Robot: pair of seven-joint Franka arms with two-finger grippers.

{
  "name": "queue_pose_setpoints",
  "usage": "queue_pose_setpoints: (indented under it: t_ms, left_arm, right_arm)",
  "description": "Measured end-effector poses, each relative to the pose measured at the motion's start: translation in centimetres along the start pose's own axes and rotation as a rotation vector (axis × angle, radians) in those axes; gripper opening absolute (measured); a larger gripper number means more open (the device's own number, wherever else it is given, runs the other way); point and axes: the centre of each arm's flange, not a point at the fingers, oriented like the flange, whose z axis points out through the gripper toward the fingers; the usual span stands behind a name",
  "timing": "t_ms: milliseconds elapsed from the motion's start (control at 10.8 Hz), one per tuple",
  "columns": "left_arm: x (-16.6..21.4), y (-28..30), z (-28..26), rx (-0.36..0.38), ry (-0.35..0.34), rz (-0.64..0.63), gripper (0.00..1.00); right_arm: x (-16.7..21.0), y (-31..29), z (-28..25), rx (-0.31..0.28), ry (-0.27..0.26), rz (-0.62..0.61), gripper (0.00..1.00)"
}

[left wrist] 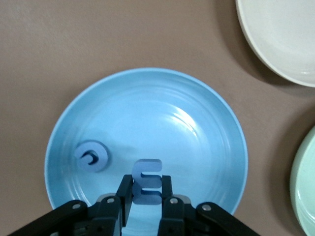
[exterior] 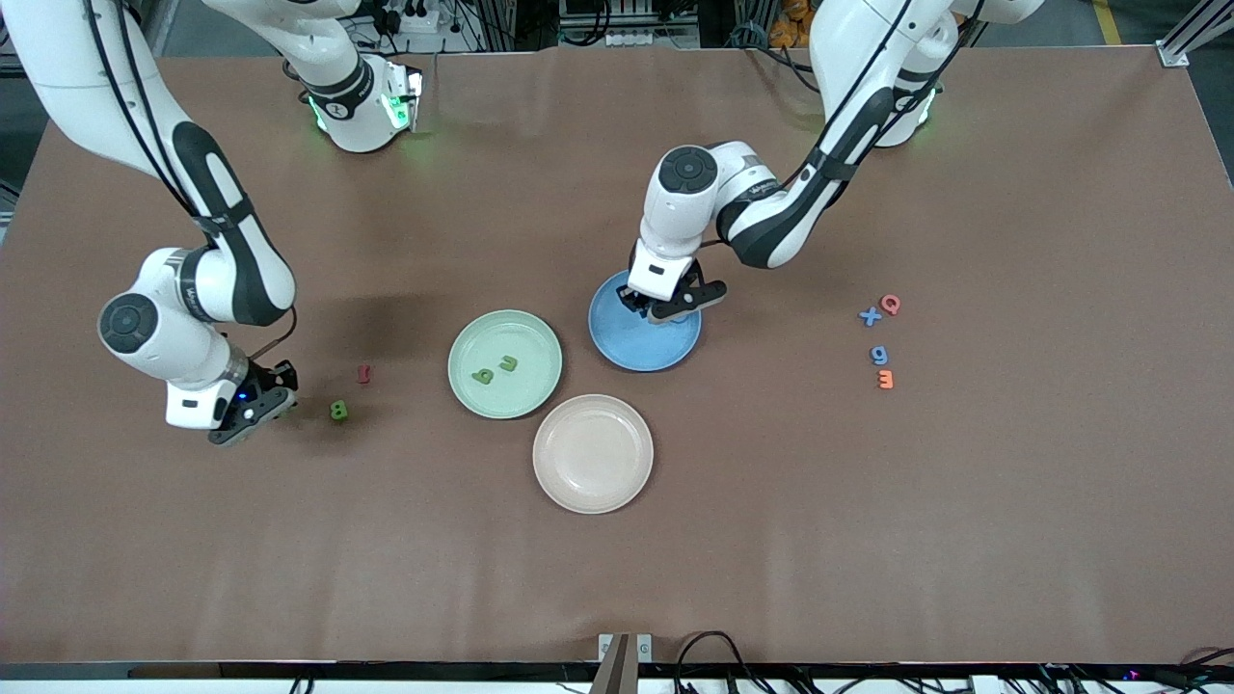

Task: Sort letters by color into matching plates
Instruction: 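Carry the blue E to the blue plate while the right gripper grasps N, then release the blue E onto the blue plate while the right gripper carries N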

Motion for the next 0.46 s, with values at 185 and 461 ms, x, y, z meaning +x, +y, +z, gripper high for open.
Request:
queue_pose_setpoints:
  t_ms: [185, 461]
  left_arm:
    - [-0.4, 0.4, -0.2, -0.006, 0.001, 0.001, 0.27]
    - [-1.7, 1.0, -0.4, -0.012, -0.001, -0.002, 0.27]
  right_arm:
    - [0.2, 0.1, -2.0, 0.012, -0.013, 0.099, 0.33]
    - [0.8, -0.5, -3.0, 0.023, -0.027, 0.250, 0.33]
